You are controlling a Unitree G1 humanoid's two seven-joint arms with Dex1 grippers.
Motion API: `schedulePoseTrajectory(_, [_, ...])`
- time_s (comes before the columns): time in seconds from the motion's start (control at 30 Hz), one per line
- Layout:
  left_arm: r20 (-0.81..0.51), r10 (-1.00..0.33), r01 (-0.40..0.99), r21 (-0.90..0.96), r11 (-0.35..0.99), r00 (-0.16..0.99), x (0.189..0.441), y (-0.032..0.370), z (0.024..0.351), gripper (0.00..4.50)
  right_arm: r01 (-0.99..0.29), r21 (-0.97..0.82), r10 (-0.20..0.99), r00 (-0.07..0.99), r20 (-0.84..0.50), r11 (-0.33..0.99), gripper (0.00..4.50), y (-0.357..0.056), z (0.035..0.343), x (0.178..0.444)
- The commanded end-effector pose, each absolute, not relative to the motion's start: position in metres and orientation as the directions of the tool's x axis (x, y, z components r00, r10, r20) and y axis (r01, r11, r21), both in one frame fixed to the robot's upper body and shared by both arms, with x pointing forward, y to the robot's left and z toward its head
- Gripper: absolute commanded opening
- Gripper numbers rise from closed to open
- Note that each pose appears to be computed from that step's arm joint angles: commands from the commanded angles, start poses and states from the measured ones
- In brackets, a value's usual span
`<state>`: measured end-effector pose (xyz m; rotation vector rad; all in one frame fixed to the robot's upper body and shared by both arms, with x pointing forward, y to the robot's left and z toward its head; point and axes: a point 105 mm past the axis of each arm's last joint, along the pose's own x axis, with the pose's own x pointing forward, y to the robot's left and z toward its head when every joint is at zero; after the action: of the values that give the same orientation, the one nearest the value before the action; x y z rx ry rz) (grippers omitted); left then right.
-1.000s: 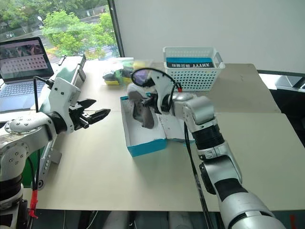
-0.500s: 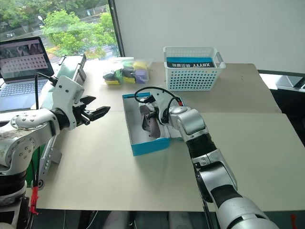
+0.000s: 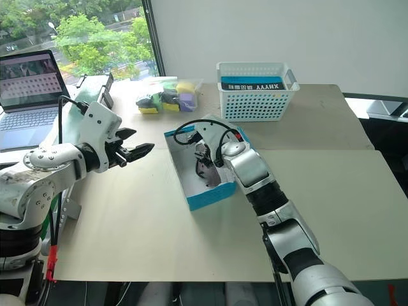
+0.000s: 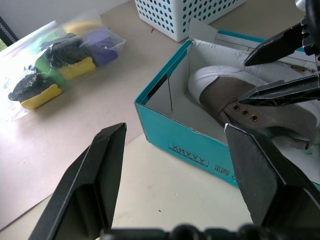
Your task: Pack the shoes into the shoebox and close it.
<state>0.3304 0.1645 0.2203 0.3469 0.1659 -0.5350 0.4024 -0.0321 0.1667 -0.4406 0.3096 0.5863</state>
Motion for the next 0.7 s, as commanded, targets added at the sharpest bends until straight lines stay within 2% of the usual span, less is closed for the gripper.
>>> schedulePoseTrajectory(0.03, [-0.195, -0.47, 0.509, 0.323, 0.798, 0.861, 0.331, 0.165, 0.235, 3.35, -0.589, -0.411, 0.523, 0.808, -0.272, 0.696, 4.2, -0.021, 0.225, 0.393])
schedulePoseTrajectory(0.13, [-0.193, -0.458, 0.497, 0.327, 0.804, 0.868, 0.331, 0.169, 0.236, 3.35, -0.64, -0.303, 0.619, 0.765, -0.175, 0.706, 4.2, -0.007, 0.269, 0.377])
schedulePoseTrajectory(0.2, [-0.177, -0.425, 0.46, 0.323, 0.827, 0.888, 0.333, 0.176, 0.239, 3.35, -0.714, -0.228, 0.717, 0.692, -0.087, 0.662, 4.2, 0.0, 0.302, 0.362])
schedulePoseTrajectory(0.3, [-0.152, -0.364, 0.394, 0.314, 0.864, 0.919, 0.337, 0.188, 0.24, 3.35, -0.777, -0.194, 0.791, 0.611, -0.008, 0.598, 4.2, 0.0, 0.319, 0.352])
schedulePoseTrajectory(0.4, [-0.122, -0.285, 0.308, 0.279, 0.91, 0.951, 0.34, 0.204, 0.236, 3.35, -0.808, -0.155, 0.818, 0.575, 0.011, 0.569, 4.2, -0.005, 0.314, 0.353])
schedulePoseTrajectory(0.47, [-0.125, -0.176, 0.204, 0.274, 0.94, 0.976, 0.342, 0.223, 0.226, 3.35, -0.856, -0.112, 0.862, 0.507, 0.003, 0.504, 4.2, -0.004, 0.3, 0.348])
schedulePoseTrajectory(0.53, [-0.111, -0.048, 0.075, 0.247, 0.966, 0.993, 0.339, 0.247, 0.219, 3.35, -0.908, -0.133, 0.914, 0.405, -0.031, 0.398, 4.2, -0.002, 0.28, 0.337])
schedulePoseTrajectory(0.6, [-0.104, 0.035, -0.009, 0.239, 0.971, 0.994, 0.335, 0.262, 0.215, 3.35, -0.926, -0.162, 0.933, 0.354, -0.07, 0.34, 4.2, -0.003, 0.265, 0.332])
schedulePoseTrajectory(0.7, [-0.082, 0.112, -0.092, 0.207, 0.974, 0.99, 0.326, 0.277, 0.212, 3.99, -0.939, -0.133, 0.944, 0.327, -0.055, 0.317, 4.23, -0.005, 0.255, 0.334])
